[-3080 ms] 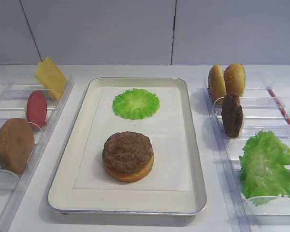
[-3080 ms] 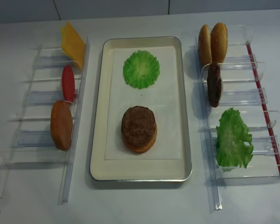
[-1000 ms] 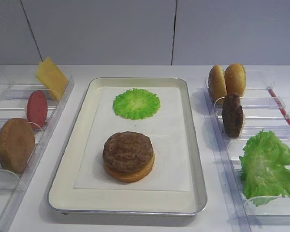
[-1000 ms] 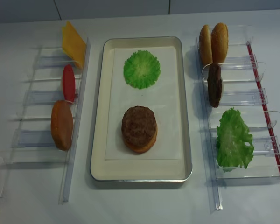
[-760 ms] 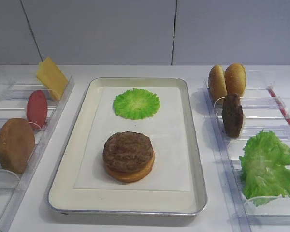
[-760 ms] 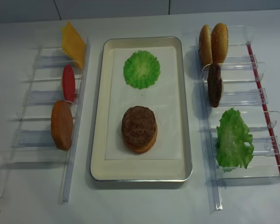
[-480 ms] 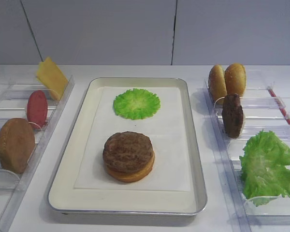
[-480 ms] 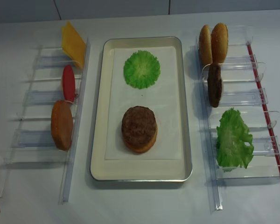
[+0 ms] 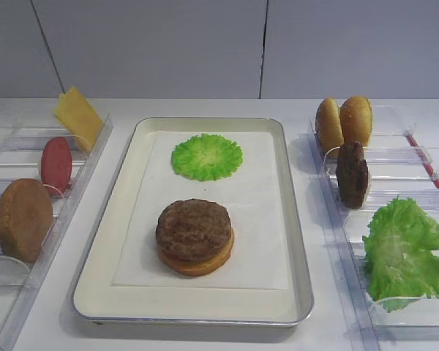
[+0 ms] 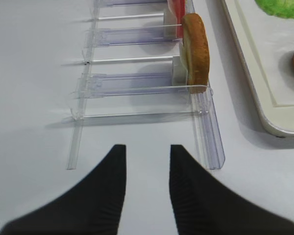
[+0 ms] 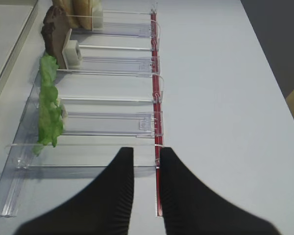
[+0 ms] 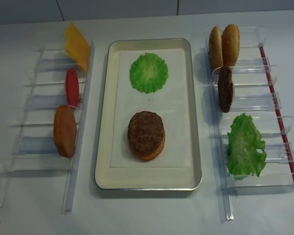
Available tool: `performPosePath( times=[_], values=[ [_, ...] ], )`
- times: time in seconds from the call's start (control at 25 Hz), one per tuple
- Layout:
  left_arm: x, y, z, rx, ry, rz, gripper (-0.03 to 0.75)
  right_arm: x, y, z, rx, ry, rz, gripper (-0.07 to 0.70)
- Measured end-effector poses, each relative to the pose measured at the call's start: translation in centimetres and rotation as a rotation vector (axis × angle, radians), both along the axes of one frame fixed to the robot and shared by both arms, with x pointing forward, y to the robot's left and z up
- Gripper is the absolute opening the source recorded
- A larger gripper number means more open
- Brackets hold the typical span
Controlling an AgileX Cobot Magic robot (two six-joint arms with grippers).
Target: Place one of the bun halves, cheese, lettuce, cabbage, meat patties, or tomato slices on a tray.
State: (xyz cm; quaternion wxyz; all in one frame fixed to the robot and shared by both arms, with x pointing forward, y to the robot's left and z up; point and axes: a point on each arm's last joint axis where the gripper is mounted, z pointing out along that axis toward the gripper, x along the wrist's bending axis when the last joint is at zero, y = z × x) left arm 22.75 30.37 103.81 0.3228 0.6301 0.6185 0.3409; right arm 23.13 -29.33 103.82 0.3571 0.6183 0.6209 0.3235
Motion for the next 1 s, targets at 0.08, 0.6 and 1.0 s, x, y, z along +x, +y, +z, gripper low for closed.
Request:
performPosePath(
  times=[0.08, 0.6, 1.0],
  values=[
    [0.0, 0.0, 0.0, 0.0, 0.0, 0.0, 0.205, 0.0, 0.0, 0.0, 0.0, 0.0, 0.0, 0.188],
    [0.0, 0.0, 0.0, 0.0, 0.0, 0.0, 0.205, 0.0, 0.0, 0.0, 0.0, 0.0, 0.0, 0.184],
    [0.0, 0.0, 0.0, 0.0, 0.0, 0.0, 0.205, 0.0, 0.0, 0.0, 0.0, 0.0, 0.0, 0.183]
  ],
)
